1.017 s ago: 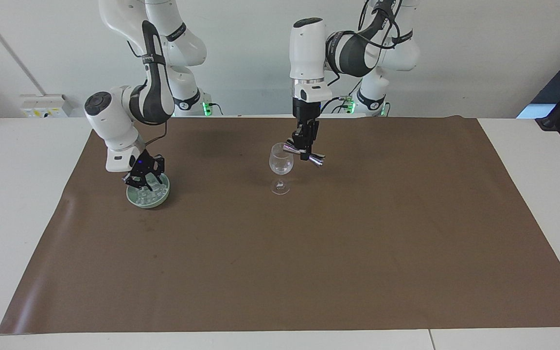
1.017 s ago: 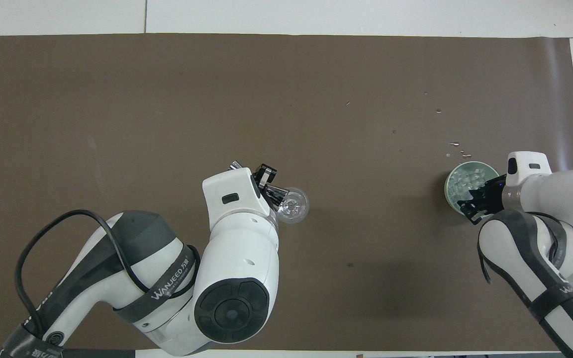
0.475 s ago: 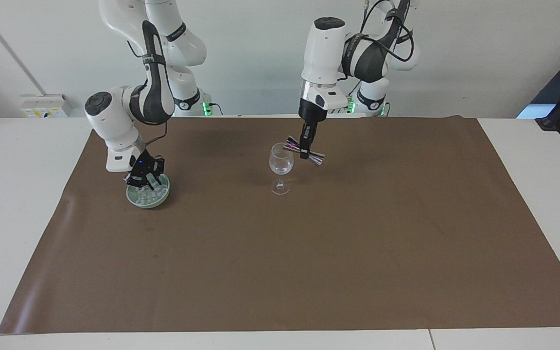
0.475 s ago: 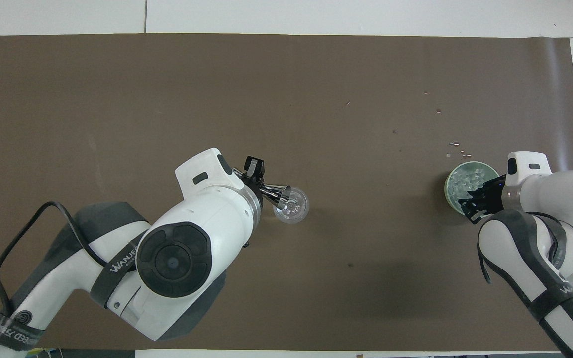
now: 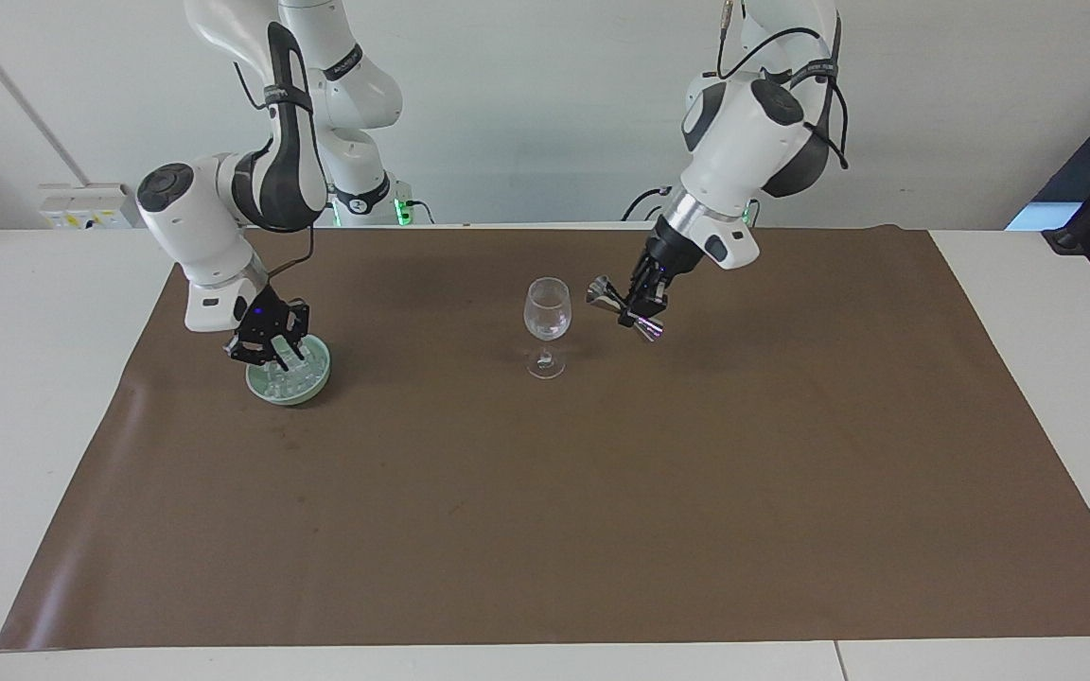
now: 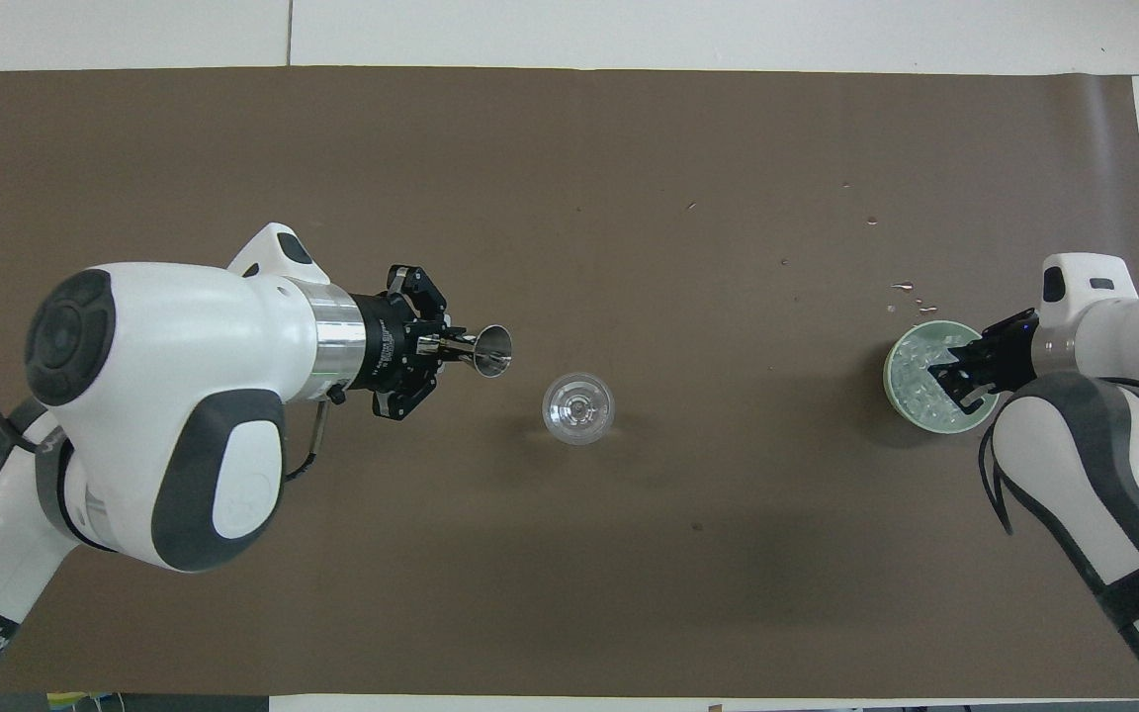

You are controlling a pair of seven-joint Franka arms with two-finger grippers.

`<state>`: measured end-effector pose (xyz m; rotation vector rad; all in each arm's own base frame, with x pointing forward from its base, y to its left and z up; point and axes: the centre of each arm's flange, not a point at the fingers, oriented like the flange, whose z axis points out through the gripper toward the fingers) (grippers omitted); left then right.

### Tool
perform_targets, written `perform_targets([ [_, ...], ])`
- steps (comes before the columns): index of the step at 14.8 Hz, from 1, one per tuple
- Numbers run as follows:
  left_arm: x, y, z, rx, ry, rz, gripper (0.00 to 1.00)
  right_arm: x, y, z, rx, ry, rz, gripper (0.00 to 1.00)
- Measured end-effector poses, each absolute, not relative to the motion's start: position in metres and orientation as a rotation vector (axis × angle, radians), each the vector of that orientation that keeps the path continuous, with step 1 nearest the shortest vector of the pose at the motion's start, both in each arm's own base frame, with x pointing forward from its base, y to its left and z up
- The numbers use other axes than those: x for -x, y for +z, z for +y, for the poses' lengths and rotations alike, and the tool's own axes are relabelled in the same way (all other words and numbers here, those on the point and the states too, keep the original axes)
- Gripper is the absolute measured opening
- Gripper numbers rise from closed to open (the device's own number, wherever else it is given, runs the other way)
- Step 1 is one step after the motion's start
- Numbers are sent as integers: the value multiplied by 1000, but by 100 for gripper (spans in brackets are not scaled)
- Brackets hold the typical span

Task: Pour wine and add ice with both arms

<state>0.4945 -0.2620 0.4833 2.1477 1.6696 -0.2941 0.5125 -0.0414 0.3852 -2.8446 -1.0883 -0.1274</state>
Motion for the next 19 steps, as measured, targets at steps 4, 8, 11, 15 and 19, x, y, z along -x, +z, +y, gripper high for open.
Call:
perform_targets([
  [4,-525,475,-166,-1990,-488,1708,22,-525,469,15,2859,-39,-907,25],
  [8,-538,443,-71,-1844,-604,1705,22,-514,548,140,2921,-42,-649,25],
  [11,-545,400,-28,-1782,-665,1710,22,-499,574,214,2936,-83,-494,25],
  [15,-550,346,35,-1647,-769,1690,22,-482,575,291,2927,-135,-265,25],
  [19,-570,311,80,-1500,-841,1662,22,-478,532,346,2985,-156,-189,25],
])
